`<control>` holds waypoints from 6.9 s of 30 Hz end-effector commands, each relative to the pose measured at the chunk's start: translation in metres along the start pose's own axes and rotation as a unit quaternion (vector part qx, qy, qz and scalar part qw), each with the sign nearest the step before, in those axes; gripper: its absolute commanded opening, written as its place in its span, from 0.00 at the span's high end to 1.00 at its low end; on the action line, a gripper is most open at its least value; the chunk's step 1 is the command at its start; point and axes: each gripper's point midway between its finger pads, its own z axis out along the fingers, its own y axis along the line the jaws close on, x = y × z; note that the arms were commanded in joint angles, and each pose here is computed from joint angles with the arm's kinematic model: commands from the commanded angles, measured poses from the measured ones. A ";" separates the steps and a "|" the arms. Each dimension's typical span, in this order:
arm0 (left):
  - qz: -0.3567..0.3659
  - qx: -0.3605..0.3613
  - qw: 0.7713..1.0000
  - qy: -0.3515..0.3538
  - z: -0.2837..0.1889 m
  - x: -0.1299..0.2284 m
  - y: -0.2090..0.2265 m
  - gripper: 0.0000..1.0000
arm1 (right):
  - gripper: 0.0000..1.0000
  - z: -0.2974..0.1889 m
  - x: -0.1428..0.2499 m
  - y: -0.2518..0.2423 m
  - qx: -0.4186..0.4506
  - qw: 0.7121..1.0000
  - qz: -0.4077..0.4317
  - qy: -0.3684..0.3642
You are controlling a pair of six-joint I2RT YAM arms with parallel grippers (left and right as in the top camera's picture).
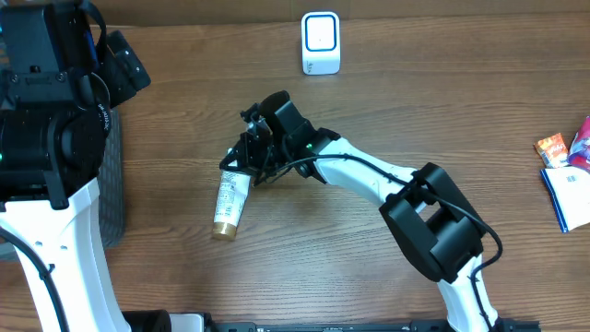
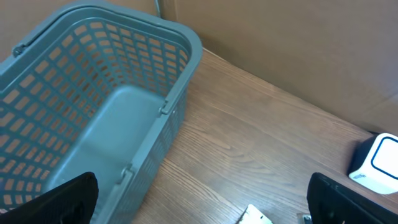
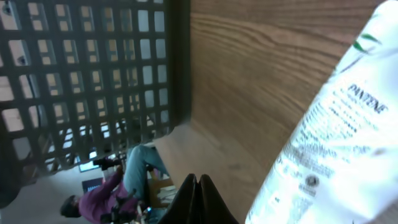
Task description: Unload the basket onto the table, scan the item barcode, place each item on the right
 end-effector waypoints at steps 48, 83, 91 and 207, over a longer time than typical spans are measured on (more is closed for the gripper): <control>-0.013 -0.039 0.999 0.008 -0.004 0.007 0.018 0.00 | 0.12 -0.003 -0.006 -0.054 0.056 0.997 -0.043 0.033; -0.005 -0.059 0.997 0.055 0.023 0.023 0.011 0.00 | 0.00 -0.099 -0.022 -0.166 0.074 0.981 0.146 -0.106; -0.003 -0.061 0.996 0.059 0.026 0.024 0.010 0.00 | 0.00 -0.062 0.008 -0.178 0.103 0.980 0.151 -0.074; 0.016 0.139 0.989 0.039 0.113 0.137 -0.101 0.96 | 0.96 -0.180 0.054 -0.242 0.250 0.947 0.203 -0.004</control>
